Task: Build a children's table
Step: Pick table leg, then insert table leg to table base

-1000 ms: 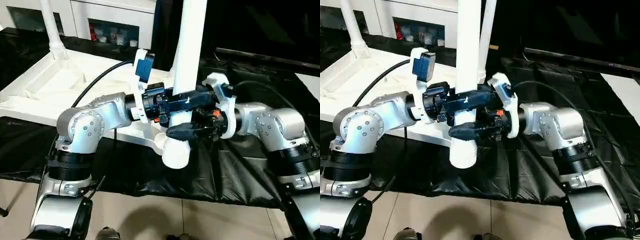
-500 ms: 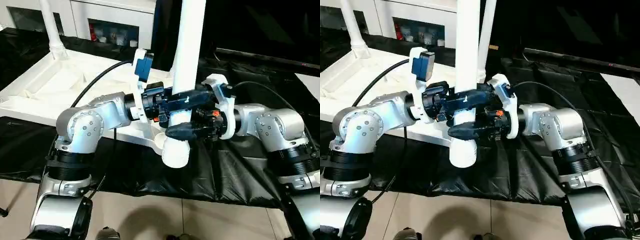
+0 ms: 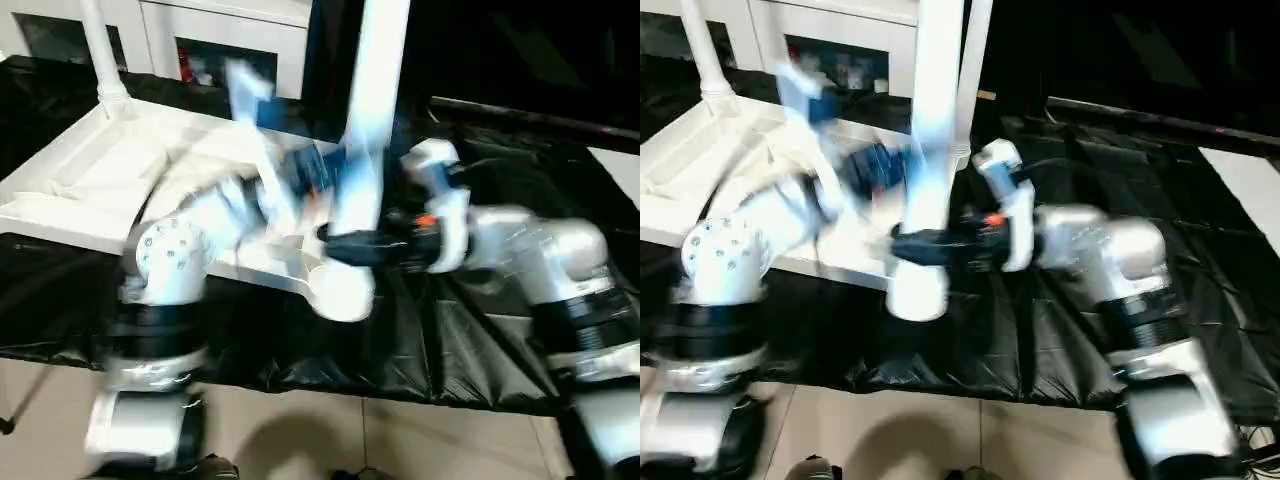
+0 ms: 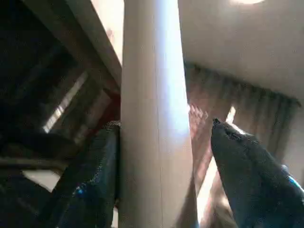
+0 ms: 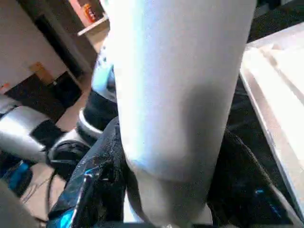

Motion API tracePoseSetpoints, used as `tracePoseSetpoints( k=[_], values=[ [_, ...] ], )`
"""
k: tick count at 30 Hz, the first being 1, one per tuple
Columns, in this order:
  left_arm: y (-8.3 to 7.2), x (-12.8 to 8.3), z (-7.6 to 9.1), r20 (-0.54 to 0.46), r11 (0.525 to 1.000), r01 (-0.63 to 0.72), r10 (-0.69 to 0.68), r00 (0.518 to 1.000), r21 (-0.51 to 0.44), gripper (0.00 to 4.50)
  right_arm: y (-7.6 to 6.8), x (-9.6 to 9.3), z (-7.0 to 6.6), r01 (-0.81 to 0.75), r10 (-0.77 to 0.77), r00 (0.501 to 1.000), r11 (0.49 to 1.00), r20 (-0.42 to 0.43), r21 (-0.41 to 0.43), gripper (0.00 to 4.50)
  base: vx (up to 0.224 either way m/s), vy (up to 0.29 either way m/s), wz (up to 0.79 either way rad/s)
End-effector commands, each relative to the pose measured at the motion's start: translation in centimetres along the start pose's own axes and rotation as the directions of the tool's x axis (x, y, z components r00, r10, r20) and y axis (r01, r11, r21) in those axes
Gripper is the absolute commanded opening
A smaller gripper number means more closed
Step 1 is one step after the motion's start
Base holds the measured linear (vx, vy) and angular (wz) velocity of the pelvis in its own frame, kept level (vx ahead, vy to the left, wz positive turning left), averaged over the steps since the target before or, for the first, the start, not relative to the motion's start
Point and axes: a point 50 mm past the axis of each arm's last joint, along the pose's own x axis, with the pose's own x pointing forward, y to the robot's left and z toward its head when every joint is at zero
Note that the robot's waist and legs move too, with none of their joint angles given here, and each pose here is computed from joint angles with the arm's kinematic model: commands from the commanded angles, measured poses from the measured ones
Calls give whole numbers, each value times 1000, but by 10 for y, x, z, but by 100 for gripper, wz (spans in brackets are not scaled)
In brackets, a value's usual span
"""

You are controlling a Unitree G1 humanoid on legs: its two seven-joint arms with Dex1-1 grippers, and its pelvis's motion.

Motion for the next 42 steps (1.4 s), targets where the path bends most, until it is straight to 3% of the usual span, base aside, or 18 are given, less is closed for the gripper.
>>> tracePoseSetpoints(
  k=[1, 3, 6, 8, 9, 11, 12, 14, 16, 17, 21, 22, 25, 30, 42],
  values=[
    [0, 2, 5, 10, 999, -12, 12, 1000, 44, 308, -4, -9, 3, 87, -86, 996, 996, 38, -28, 189, 0, 0, 0],
    [12, -8, 7, -92, 985, -88, 102, 990, 151, 308, -11, -9, -1, 201, -196, 979, 976, 61, -86, 189, 0, 0, 0],
    [30, -27, 8, -247, 930, -148, 239, 939, 337, 308, -24, -13, -7, 376, -364, 926, 915, 101, -144, 188, 0, 0, 0],
    [42, -45, 1, -389, 862, -115, 337, 857, 493, 308, -35, -19, -8, 516, -495, 855, 843, 153, -154, 188, 0, 0, 0],
    [50, -57, -3, -462, 825, -84, 394, 794, 559, 308, -41, -24, -8, 592, -566, 802, 795, 191, -131, 188, 0, 0, 0],
    [61, -78, -11, -565, 768, -8, 478, 673, 640, 308, -50, -31, -9, 697, -662, 711, 709, 236, -111, 188, 0, 0, 0],
    [65, -86, -13, -607, 759, 33, 494, 623, 651, 308, -50, -33, -9, 715, -670, 692, 688, 268, -126, 187, 0, 0, 0],
    [67, -94, -17, -654, 757, 80, 500, 568, 648, 308, -51, -34, -9, 736, -679, 669, 663, 304, -139, 187, 0, 0, 0],
    [73, -112, -23, -741, 765, 175, 498, 449, 620, 308, -52, -38, -10, 767, -695, 628, 628, 349, -132, 187, 0, 0, 0],
    [73, -113, -24, -744, 765, 177, 498, 446, 619, 308, -52, -38, -10, 768, -695, 628, 627, 350, -132, 187, 0, 0, 0],
    [77, -128, -28, -830, 802, 259, 450, 331, 538, 308, -53, -38, -13, 785, -702, 600, 610, 384, -109, 187, 0, 0, 0],
    [79, -130, -28, -844, 807, 278, 439, 307, 521, 290, -53, -37, -14, 790, -704, 592, 603, 392, -108, 187, 0, 0, 0],
    [83, -132, -28, -866, 816, 306, 417, 275, 490, 272, -54, -36, -16, 796, -706, 582, 596, 403, -107, 187, 0, 0, 0],
    [89, -138, -31, -908, 842, 340, 381, 175, 419, 227, -52, -35, -21, 785, -695, 603, 605, 392, -134, 187, 0, 0, 0],
    [100, -137, -33, -910, 842, 345, 399, 118, 414, 122, -52, -34, -23, 780, -688, 610, 607, 393, -148, 187, 0, 0, 0]
  ],
)
